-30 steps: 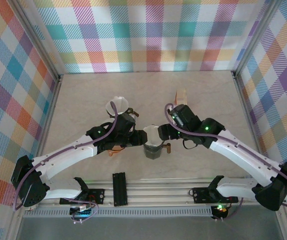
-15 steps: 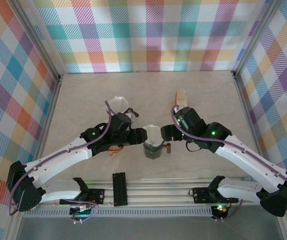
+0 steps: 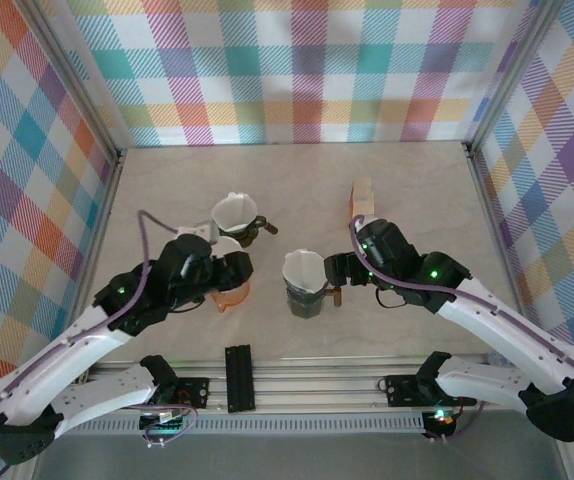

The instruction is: Place the coffee filter in the dripper

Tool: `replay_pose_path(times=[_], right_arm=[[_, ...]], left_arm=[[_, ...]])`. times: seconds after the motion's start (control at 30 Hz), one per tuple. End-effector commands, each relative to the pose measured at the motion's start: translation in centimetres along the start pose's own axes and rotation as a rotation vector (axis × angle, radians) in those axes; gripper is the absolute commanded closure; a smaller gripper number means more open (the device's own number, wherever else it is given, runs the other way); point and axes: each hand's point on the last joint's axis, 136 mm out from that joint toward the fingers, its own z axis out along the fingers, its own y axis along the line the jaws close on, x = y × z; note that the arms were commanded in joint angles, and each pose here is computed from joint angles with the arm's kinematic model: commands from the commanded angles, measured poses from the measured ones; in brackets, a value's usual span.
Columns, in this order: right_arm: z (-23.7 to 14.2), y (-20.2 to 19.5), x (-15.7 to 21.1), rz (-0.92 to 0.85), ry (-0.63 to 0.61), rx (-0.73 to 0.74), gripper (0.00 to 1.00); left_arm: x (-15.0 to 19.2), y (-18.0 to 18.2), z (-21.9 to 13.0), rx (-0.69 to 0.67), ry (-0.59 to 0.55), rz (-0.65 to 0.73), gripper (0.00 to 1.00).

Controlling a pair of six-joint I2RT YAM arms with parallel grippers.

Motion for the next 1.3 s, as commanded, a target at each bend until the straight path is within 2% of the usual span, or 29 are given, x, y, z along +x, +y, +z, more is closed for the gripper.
replay_pose_path(times=[0.0,0.13,0.27,0.4,0.6,0.7,0.77,0.9,1.27], right_arm=[[-0.2,0.1,-0.3,0.022,-0.035,-0.015,0.11],[-0.2,0.1,-0.3,0.023,-0.045,-0.022,0.11],[-0.2,0.1,-0.3,0.020,-0.052,-0.025,0.10],[-0.3,0.1,-0.3,0.019,-0.056,-0.028,0.10],[-0.6,0.1,-0.4,0.018,-0.072,-0.038,0.10],[-0.7,0.0,-0.3,0.019,-0.081,-0.040,0.10],[-0.8,-0.1,-0.3,0.020,-0.087,-0.040,0.10],[-1.1,-0.3,-0.2,0.015,-0.092,-0.032,0.10],[-0.7,-0.2,0.0,0.012,-0.086,-0.043,0.10]], left_arm=[[-0.6,4.4,-2.2,-0.158,-0.076,-0.018,0.37],[-1.3,7.4,-4.2,-0.237,-0.170,-0.073,0.38],[-1.5,9.6,-4.9,-0.302,-0.227,-0.111,0.39],[-0.7,11.6,-3.7,-0.359,-0.215,-0.158,0.40],[-0.3,14.8,-1.2,-0.377,-0.207,-0.319,0.50],[0.0,16.6,1.1,-0.351,-0.191,-0.423,0.51],[0.5,17.1,3.7,-0.269,-0.153,-0.527,0.53],[2.0,19.3,7.4,-0.206,-0.097,-0.702,0.65],[1.5,20.8,10.1,-0.148,-0.157,-0.754,0.87]])
